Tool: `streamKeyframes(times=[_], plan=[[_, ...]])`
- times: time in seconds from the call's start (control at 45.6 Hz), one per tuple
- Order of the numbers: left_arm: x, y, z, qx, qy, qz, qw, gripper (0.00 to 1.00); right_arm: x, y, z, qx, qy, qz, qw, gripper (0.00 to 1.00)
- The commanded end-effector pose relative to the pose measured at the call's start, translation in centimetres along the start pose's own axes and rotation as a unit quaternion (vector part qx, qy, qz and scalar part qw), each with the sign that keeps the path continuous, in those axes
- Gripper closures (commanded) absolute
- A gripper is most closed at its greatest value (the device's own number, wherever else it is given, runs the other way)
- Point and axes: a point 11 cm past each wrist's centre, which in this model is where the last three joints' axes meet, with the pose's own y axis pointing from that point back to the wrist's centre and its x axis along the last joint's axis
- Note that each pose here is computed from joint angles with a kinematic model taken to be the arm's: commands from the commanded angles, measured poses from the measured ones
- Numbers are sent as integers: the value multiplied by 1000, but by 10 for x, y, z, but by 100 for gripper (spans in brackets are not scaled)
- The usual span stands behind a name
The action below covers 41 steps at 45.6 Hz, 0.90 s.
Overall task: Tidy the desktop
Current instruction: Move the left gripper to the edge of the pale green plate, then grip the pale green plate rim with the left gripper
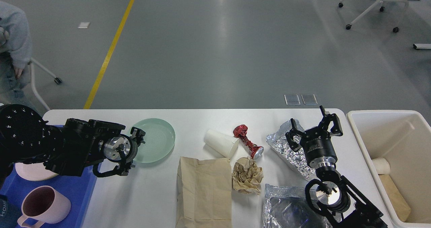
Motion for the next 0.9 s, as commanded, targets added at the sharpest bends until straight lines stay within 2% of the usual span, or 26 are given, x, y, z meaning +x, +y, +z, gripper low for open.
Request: streamKeyframes(times=[0.0,0.307,0.438,0.636,0.877], plan=[[-2,-6,-3,-2,17,-6,1000,36,0,0,0,0,0,0,1000,0],[-8,-11,-10,1,38,-9,999,42,0,0,0,0,0,0,1000,0],[-11,-12,-12,3,42,-11,999,52,0,0,0,0,0,0,1000,0],[-13,-19,-20,8,52,-14,999,55,0,0,0,0,0,0,1000,0],[-13,-18,-17,5,57,-17,998,67,0,0,0,0,0,0,1000,0]])
